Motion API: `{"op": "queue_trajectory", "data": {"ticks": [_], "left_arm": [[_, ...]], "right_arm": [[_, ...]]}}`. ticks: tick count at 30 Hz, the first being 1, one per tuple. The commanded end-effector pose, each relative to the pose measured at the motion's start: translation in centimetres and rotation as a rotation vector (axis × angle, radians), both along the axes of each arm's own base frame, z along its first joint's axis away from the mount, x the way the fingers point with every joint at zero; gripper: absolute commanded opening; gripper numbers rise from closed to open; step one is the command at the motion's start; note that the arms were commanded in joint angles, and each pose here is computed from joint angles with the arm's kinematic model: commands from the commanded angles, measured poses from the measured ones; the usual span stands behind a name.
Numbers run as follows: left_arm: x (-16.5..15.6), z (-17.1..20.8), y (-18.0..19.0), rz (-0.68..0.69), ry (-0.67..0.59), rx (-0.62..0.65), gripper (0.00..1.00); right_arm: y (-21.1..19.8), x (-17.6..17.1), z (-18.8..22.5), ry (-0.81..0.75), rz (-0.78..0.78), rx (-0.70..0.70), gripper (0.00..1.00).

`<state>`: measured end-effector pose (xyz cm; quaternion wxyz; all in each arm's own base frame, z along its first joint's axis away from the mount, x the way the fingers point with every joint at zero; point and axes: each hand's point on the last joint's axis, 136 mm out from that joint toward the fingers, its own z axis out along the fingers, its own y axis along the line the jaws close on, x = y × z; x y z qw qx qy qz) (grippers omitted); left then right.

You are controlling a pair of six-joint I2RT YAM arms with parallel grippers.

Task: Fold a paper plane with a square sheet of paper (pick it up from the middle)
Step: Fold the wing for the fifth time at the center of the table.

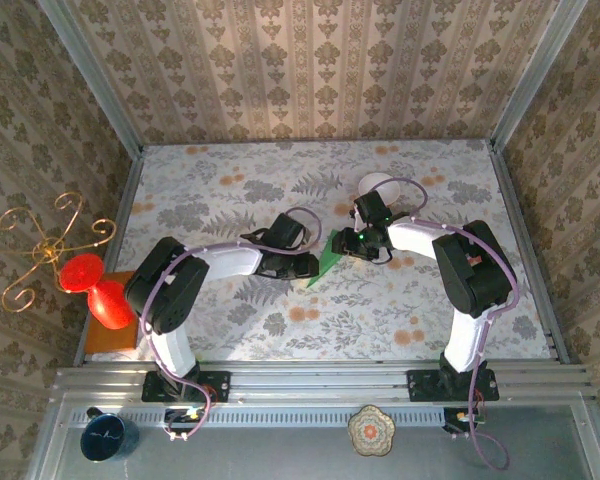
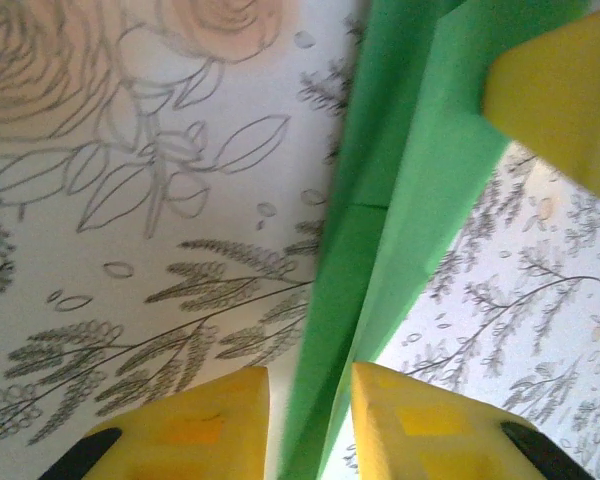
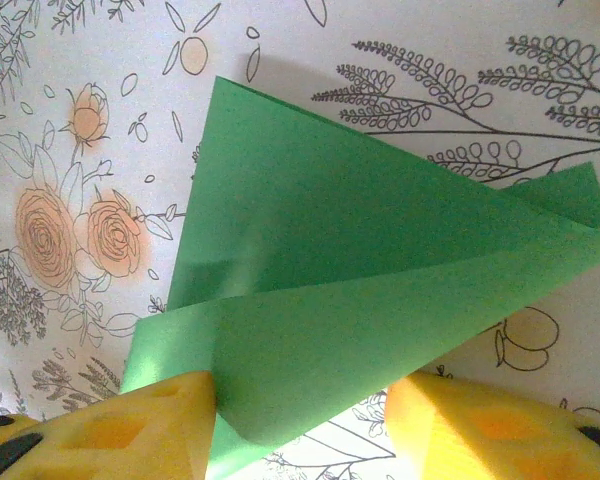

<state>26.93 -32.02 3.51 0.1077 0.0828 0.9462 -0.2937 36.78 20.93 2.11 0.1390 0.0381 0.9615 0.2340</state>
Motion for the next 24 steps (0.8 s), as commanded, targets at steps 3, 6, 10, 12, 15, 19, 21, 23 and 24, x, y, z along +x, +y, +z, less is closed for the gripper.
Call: {"op": "queue_trajectory", "data": {"ticks": [3, 6, 10, 12, 15, 19, 21, 23, 24], "left_arm": [[1.4, 2.6, -1.5, -0.023, -0.061, -0.037, 0.33], [1.5, 2.0, -1.9, -0.023, -0.043, -0.027, 0.33], [1.6, 1.2, -2.0, -0.022, -0.017, 0.005, 0.34], [1.6, 0.6, -1.9, -0.023, -0.004, 0.032, 0.34], [1.3, 0.0, -1.8, -0.027, 0.010, 0.064, 0.34], [1.0, -0.7, -1.5, -0.027, 0.023, 0.106, 0.34], [0.8, -1.1, -1.4, -0.028, 0.026, 0.124, 0.33], [0.7, -1.4, -1.2, -0.028, 0.031, 0.136, 0.33], [0.6, -1.6, -1.1, -0.028, 0.034, 0.146, 0.33]], "right_arm": [[-1.1, -3.2, -4.6, 0.127, 0.025, -0.077, 0.53], [-1.1, -3.1, -4.7, 0.127, 0.025, -0.077, 0.53], [-1.0, -3.1, -4.8, 0.128, 0.027, -0.077, 0.53], [-1.1, -3.1, -4.8, 0.129, 0.026, -0.075, 0.53], [-1.0, -3.1, -4.8, 0.129, 0.025, -0.073, 0.53], [-0.9, -3.2, -4.8, 0.131, 0.024, -0.066, 0.53], [-0.9, -3.2, -4.8, 0.131, 0.024, -0.064, 0.52], [-0.9, -3.2, -4.8, 0.131, 0.022, -0.063, 0.52], [-0.8, -3.1, -4.7, 0.130, 0.023, -0.062, 0.52]]}}
